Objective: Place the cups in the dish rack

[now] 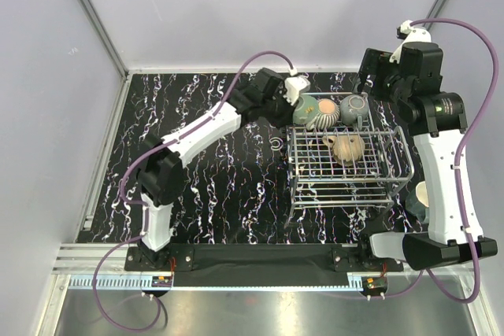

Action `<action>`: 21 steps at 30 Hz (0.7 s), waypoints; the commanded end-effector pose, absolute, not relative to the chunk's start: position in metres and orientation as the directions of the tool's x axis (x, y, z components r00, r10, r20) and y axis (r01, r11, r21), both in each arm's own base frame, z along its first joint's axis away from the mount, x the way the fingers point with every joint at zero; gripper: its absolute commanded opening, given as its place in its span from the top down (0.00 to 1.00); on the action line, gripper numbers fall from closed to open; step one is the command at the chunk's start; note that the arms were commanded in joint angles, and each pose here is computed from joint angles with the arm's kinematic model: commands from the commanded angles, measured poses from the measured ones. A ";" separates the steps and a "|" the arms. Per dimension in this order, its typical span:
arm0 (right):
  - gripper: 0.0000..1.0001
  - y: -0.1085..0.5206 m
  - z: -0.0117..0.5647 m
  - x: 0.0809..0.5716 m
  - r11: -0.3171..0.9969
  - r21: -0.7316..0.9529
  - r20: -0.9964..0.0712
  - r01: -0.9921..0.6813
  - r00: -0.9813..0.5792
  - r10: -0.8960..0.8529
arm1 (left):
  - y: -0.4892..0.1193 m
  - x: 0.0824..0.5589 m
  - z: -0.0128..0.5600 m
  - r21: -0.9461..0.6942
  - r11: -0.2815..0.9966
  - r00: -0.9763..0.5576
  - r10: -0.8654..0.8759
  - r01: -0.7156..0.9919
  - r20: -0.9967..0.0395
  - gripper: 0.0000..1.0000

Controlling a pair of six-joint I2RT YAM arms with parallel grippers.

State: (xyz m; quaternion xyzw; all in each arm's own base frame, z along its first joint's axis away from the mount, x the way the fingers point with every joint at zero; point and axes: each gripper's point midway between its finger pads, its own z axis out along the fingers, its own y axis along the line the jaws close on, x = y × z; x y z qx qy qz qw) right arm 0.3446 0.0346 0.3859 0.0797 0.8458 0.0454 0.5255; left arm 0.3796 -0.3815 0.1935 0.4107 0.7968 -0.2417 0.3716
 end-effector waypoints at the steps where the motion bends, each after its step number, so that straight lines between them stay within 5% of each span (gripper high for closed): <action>1: 0.00 0.039 0.413 0.342 0.979 0.197 -0.913 0.046 -0.356 0.201 | -0.415 0.378 0.201 -0.079 0.462 -0.297 0.422 0.883 -0.857 1.00; 21: 0.00 0.047 0.424 0.324 0.975 0.222 -0.920 -0.017 -0.334 0.204 | -0.428 0.350 0.123 -0.150 0.411 -0.359 0.498 0.899 -0.789 1.00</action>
